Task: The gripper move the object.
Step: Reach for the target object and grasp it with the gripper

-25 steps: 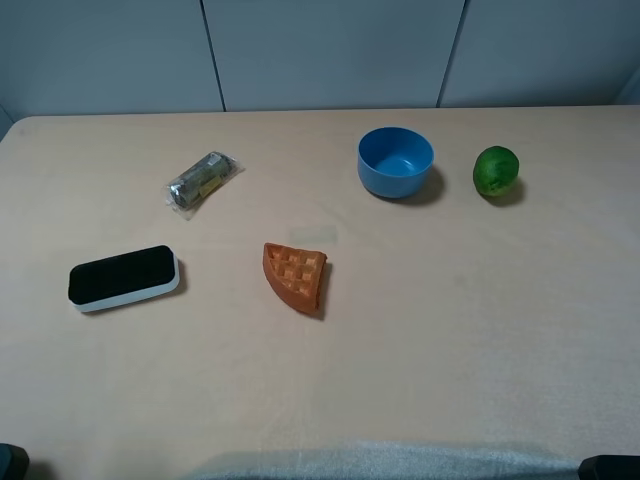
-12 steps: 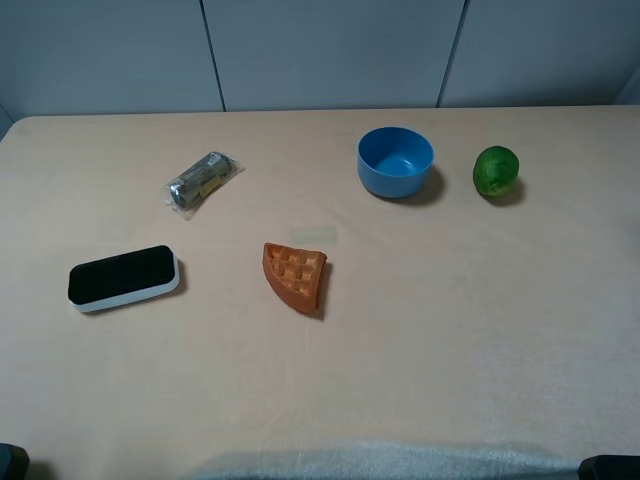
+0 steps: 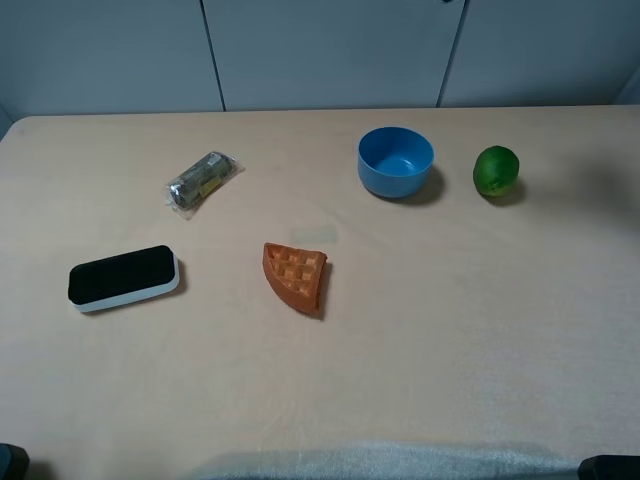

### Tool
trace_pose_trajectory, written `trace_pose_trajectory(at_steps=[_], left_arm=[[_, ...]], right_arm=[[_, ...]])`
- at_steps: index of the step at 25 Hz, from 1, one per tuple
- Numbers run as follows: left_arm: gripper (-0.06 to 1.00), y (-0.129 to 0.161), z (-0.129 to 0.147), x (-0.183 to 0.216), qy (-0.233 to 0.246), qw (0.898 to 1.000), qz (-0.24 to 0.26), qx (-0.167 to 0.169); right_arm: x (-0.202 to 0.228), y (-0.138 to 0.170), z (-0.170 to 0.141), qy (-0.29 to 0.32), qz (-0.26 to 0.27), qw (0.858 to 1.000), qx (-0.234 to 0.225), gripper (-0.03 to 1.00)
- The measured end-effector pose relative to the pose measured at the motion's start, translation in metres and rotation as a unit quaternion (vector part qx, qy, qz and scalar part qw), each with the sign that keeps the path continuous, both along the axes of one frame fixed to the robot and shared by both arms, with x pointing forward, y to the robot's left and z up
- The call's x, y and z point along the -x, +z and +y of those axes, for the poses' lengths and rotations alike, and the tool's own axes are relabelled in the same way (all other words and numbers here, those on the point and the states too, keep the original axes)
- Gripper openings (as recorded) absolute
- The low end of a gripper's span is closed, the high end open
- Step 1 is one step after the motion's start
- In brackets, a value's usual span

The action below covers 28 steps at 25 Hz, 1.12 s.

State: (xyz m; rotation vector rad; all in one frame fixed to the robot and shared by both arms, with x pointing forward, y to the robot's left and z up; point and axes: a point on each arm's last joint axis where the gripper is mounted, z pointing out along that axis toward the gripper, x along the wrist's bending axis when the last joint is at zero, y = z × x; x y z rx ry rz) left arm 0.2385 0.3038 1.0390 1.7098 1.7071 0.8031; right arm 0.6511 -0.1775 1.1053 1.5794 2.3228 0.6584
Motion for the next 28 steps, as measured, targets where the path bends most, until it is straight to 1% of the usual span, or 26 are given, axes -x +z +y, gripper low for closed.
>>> trace_pose_trajectory(at_steps=[5, 11, 19, 27, 28], left_arm=[[0.76, 0.000, 0.000, 0.000, 0.000, 1.000, 0.000, 0.000], [0.76, 0.000, 0.000, 0.000, 0.000, 1.000, 0.000, 0.000], [0.76, 0.000, 0.000, 0.000, 0.000, 1.000, 0.000, 0.000], [0.76, 0.000, 0.000, 0.000, 0.000, 1.000, 0.000, 0.000], [0.76, 0.000, 0.000, 0.000, 0.000, 1.000, 0.000, 0.000]], right_arm=[[-0.006, -0.036, 0.023, 0.026, 0.045, 0.998, 0.044, 0.69], [-0.012, -0.067, 0.037, 0.040, 0.074, 0.993, 0.077, 0.69], [-0.026, -0.116, 0.038, 0.042, 0.114, 0.986, 0.111, 0.69], [-0.033, -0.153, 0.040, 0.045, 0.137, 0.982, 0.125, 0.69], [-0.033, -0.153, 0.040, 0.045, 0.137, 0.982, 0.125, 0.69]])
